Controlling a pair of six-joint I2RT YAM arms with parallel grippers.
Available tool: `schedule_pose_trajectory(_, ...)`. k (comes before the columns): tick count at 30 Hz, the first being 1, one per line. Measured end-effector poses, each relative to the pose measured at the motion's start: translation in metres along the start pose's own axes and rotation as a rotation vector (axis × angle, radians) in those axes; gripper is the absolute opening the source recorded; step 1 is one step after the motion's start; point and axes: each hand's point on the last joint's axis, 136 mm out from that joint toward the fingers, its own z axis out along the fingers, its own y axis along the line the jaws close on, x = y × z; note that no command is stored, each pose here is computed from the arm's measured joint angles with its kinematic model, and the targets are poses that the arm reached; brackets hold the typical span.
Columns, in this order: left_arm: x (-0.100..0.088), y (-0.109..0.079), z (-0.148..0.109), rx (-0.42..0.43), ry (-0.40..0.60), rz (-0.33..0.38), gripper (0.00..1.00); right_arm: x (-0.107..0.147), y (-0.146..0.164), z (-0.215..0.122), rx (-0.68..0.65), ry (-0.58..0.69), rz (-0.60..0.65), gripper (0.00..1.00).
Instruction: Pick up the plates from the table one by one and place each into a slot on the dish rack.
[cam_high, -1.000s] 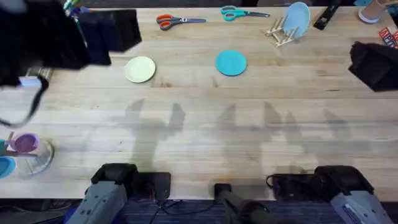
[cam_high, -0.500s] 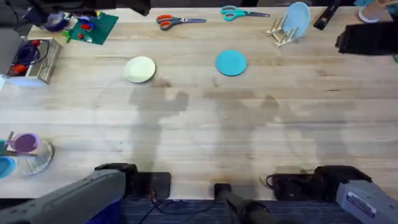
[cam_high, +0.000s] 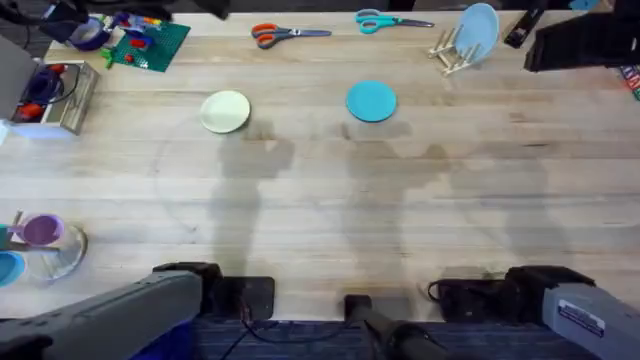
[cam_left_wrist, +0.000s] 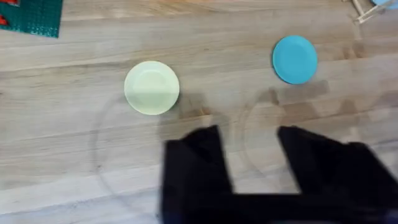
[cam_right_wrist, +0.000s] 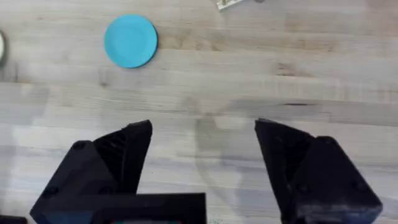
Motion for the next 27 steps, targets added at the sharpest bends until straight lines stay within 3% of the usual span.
schedule_pose_trajectory(3, 0.000, 0.000, 0.000, 0.000, -0.001, 0.000, 0.113, 0.000, 0.000, 0.000, 0.000, -0.001, 0.000, 0.995)
schedule_pose_trajectory(4, 0.000, 0.000, 0.000, 0.000, -0.001, 0.003, 0.069, 0.000, 0.000, 0.000, 0.000, -0.001, 0.000, 0.995)
schedule_pose_trajectory(8, 0.000, 0.000, 0.000, 0.001, -0.001, 0.002, 0.042, -0.001, 0.000, 0.000, 0.000, -0.004, 0.000, 0.994)
schedule_pose_trajectory(10, 0.000, -0.014, -0.001, 0.081, 0.000, -0.010, 0.039, -0.001, 0.000, 0.000, 0.000, -0.004, 0.000, 0.995)
schedule_pose_trajectory(16, -0.003, -0.035, 0.002, 0.211, 0.010, -0.016, 0.040, -0.001, 0.000, 0.000, 0.000, -0.004, 0.000, 0.995)
schedule_pose_trajectory(27, -0.007, -0.057, 0.053, 0.431, 0.168, -0.093, 0.041, -0.001, 0.000, 0.000, 0.000, -0.004, 0.000, 0.995)
